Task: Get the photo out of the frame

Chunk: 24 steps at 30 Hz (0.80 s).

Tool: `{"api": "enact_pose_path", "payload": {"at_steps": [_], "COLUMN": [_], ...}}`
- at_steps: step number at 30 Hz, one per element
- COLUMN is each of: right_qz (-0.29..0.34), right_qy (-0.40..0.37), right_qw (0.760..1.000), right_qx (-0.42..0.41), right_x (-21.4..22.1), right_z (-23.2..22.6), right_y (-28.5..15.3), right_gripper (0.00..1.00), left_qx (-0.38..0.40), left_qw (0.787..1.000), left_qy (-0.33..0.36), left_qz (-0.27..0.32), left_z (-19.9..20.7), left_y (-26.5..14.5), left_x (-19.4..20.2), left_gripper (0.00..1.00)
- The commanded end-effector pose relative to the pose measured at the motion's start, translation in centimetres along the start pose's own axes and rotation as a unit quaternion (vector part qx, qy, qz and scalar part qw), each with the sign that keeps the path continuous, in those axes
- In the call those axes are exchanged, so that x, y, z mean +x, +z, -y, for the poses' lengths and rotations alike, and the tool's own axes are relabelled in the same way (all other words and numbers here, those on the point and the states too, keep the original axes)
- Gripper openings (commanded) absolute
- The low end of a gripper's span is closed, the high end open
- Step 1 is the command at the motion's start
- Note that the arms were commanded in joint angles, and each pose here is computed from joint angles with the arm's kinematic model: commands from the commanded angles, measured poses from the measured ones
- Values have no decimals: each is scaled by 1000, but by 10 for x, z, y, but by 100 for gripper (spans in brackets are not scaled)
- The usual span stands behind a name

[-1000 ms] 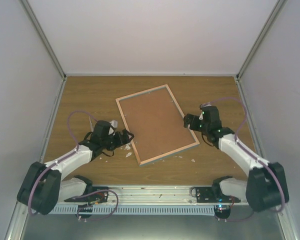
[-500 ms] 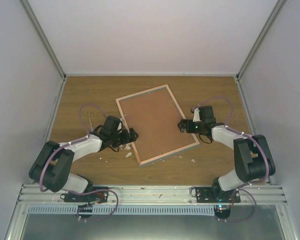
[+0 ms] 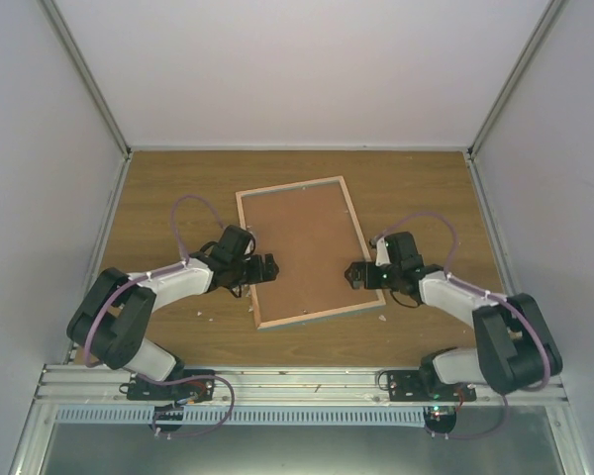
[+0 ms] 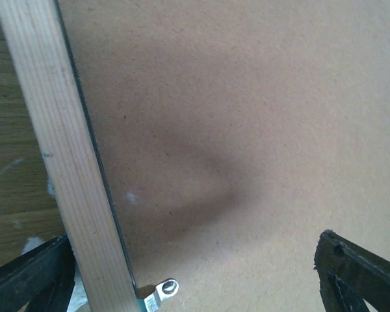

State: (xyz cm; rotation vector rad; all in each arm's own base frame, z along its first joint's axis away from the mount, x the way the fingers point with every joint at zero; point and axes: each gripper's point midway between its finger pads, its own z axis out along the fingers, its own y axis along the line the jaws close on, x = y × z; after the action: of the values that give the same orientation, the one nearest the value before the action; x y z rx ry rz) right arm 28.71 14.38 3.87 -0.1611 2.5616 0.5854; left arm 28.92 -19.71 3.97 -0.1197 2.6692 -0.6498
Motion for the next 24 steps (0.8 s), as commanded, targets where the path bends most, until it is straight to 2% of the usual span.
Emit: {"api": "enact_pose_path", "payload": {"at_steps": [1,6,9,15,19,24], "right_qz": [-15,-21,-13,91,136,144], "right_qy": [4,18,26,26,15,0], "right_qw": [996,994,996,995,991,989], "right_qx": [-84,-103,-83,1,10,37], "right_x": [21,41,44,7,-9,-7], "right_z": [-50,-66,-59,-36,-36,-25], "right_y": [-13,-18,-21,-53,-69,-67], "right_gripper": [100,100,100,100,100,100], "left_qx": [13,-10,-36,-107,-150,-206], "left_qw": [999,999,999,992,985,968], "left_qy": [30,31,32,26,-19,-91], "left_qz": [-4,0,11,57,79,107], "left_z": [15,6,-2,-26,-60,-122], "left_y": [-1,-7,-16,-54,-79,-107], "left_x": [4,6,3,-18,-31,-47], "left_gripper": [99,99,99,99,99,99]}}
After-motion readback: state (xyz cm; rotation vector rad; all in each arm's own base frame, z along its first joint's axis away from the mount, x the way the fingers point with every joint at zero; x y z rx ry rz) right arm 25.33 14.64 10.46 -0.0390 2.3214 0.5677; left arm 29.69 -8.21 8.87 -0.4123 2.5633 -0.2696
